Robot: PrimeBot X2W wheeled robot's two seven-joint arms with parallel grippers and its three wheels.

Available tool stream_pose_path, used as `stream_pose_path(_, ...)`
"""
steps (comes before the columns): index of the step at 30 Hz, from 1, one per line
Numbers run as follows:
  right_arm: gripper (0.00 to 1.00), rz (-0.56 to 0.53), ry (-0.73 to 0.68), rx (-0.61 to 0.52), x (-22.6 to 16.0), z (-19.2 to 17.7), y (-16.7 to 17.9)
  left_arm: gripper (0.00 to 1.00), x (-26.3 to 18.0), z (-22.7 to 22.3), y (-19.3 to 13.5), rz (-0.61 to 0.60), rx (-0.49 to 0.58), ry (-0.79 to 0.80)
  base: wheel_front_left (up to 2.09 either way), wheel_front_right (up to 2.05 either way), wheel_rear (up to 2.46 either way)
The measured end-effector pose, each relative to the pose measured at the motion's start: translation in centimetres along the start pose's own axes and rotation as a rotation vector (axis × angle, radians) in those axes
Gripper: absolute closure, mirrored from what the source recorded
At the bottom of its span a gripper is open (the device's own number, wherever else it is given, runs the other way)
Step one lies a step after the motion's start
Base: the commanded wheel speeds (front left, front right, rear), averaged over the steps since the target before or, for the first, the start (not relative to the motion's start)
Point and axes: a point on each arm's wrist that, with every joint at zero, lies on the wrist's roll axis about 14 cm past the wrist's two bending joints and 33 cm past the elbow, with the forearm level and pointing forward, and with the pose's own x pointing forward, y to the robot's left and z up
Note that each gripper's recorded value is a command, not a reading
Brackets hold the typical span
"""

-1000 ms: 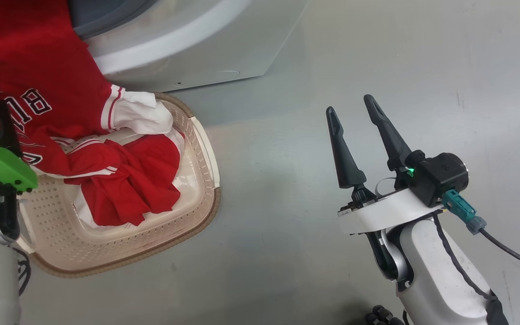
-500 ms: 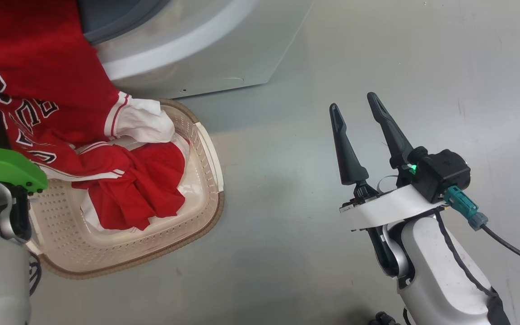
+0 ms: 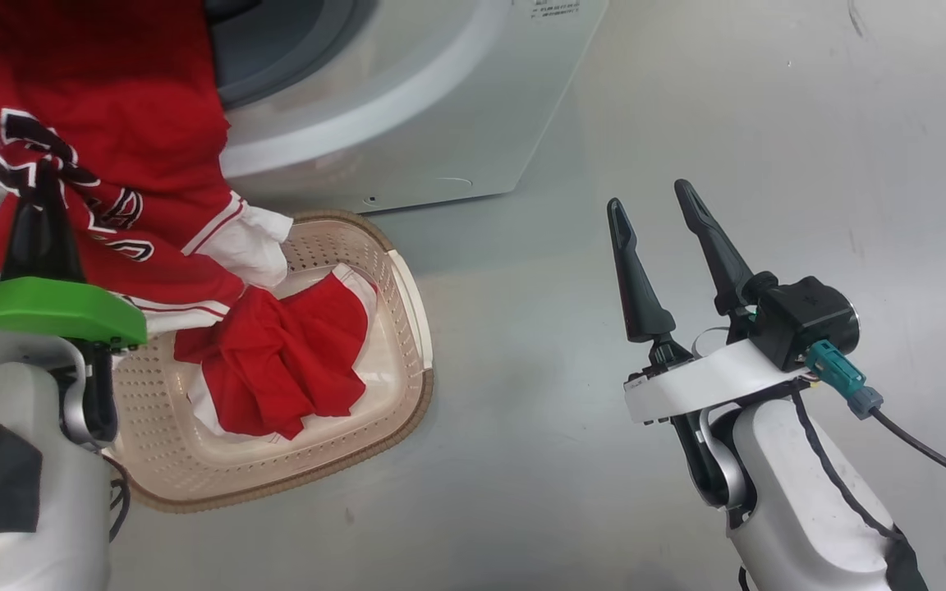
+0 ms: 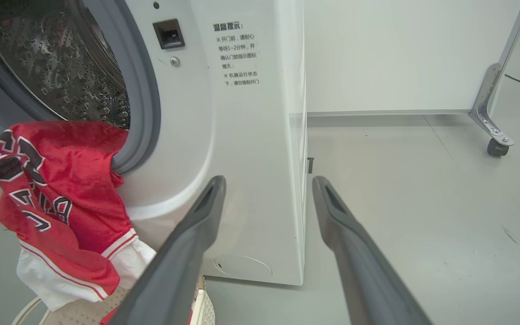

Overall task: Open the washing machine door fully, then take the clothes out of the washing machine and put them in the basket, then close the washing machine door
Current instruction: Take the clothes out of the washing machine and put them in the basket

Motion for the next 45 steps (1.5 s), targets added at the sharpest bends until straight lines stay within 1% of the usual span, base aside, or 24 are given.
stream_pose_path(8,0.0,0.028,-0.007,-0.005,-0.9,0.6,1.1,1.0,-1.9,4.5,-2.5,-0.07,0.008,-0.127,0.0,0.0,0.0)
stream_pose_path(12,0.0,0.026,-0.006,-0.006,-1.8,0.8,1.3,1.0,-2.8,8.7,-4.5,-0.116,0.011,-0.25,0.0,0.0,0.0)
stream_pose_path(16,0.0,0.036,-0.012,-0.005,-2.5,1.2,1.7,1.0,-4.3,12.2,-5.5,-0.141,0.027,-0.35,0.0,0.0,0.0)
stream_pose_path(22,0.0,0.05,-0.022,-0.005,-3.5,1.7,2.4,1.0,-7.0,15.5,-6.5,-0.167,0.046,-0.451,0.0,0.0,0.0)
stream_pose_path(25,0.0,0.068,-0.03,-0.006,-3.9,2.0,2.9,1.0,-8.4,16.3,-6.8,-0.178,0.053,-0.481,0.0,0.0,0.0)
stream_pose_path(32,0.0,0.069,-0.045,-0.013,-4.5,2.6,3.0,1.0,-10.4,14.0,-7.7,-0.206,0.063,-0.427,0.0,0.0,0.0)
stream_pose_path(40,0.0,0.064,-0.04,-0.01,-4.6,2.4,2.8,1.0,-11.7,7.1,-7.0,-0.196,0.053,-0.235,0.0,0.0,0.0)
stream_pose_path(45,0.0,0.058,-0.03,-0.005,-4.5,2.0,2.6,1.0,-11.8,3.4,-6.8,-0.194,0.019,-0.12,0.0,0.0,0.0)
